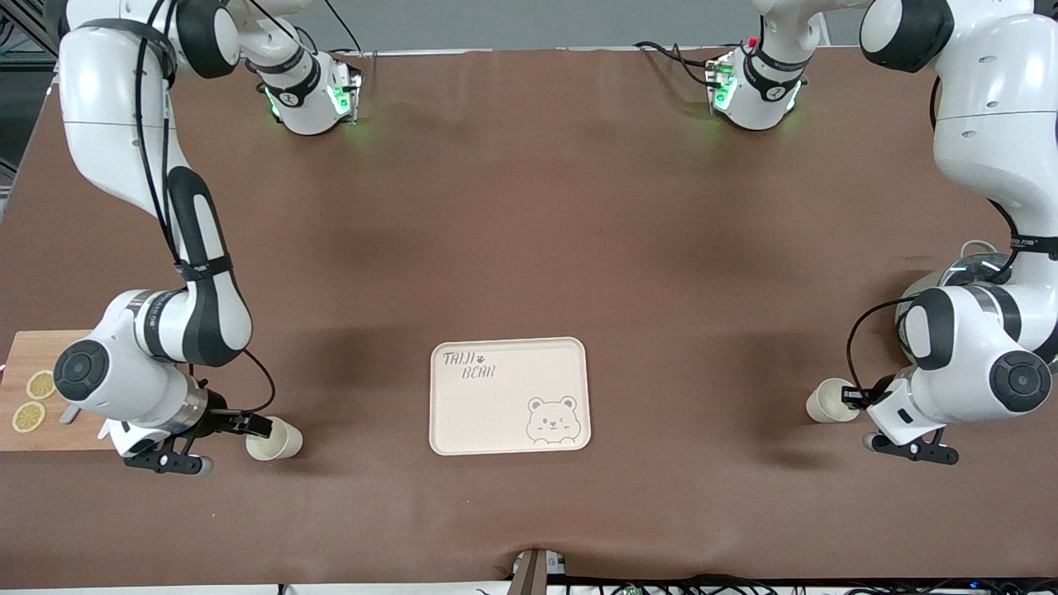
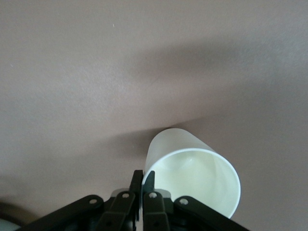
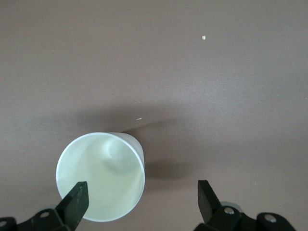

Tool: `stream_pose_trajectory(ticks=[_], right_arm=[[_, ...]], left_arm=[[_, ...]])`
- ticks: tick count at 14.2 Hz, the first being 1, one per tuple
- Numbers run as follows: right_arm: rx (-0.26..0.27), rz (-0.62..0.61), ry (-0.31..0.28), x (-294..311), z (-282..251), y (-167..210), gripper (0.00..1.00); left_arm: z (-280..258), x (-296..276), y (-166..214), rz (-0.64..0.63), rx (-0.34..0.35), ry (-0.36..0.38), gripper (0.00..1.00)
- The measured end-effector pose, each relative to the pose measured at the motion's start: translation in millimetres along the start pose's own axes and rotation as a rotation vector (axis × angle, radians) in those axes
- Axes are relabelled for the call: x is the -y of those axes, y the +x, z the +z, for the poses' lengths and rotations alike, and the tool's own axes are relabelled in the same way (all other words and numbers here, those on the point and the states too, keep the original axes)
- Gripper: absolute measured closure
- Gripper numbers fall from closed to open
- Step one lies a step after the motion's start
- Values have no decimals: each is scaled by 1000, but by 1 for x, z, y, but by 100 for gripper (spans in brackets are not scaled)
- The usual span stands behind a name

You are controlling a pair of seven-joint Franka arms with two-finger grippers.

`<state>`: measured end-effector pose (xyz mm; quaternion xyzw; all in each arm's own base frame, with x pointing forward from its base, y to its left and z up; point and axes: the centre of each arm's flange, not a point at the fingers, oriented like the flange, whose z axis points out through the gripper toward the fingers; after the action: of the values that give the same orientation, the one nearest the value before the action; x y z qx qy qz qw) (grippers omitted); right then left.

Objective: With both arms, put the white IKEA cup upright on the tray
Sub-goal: 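Close the left gripper on its cup while the right gripper grasps its cup, then carry the white cup with the left gripper onto the bear tray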

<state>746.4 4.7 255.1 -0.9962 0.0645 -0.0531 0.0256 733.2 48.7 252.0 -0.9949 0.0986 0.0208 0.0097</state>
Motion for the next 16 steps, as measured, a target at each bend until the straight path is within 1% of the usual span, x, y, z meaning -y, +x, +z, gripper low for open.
stream_pose_trajectory(ticks=[5,8,13,16], right_arm=[[-8,1,-3,-1,8,0,0],[-50,0,-5,-2,16,3,0],[-75,0,-10,-3,29,4,0],[-91,0,-11,-3,33,5,0]], left_arm=[[-37,-20,8,35,-56,-10,96],[-55,-44,13,46,-83,-30,96],[-67,-99,21,-70,-93,-98,96],[-70,-152,23,-140,-65,-132,96]])
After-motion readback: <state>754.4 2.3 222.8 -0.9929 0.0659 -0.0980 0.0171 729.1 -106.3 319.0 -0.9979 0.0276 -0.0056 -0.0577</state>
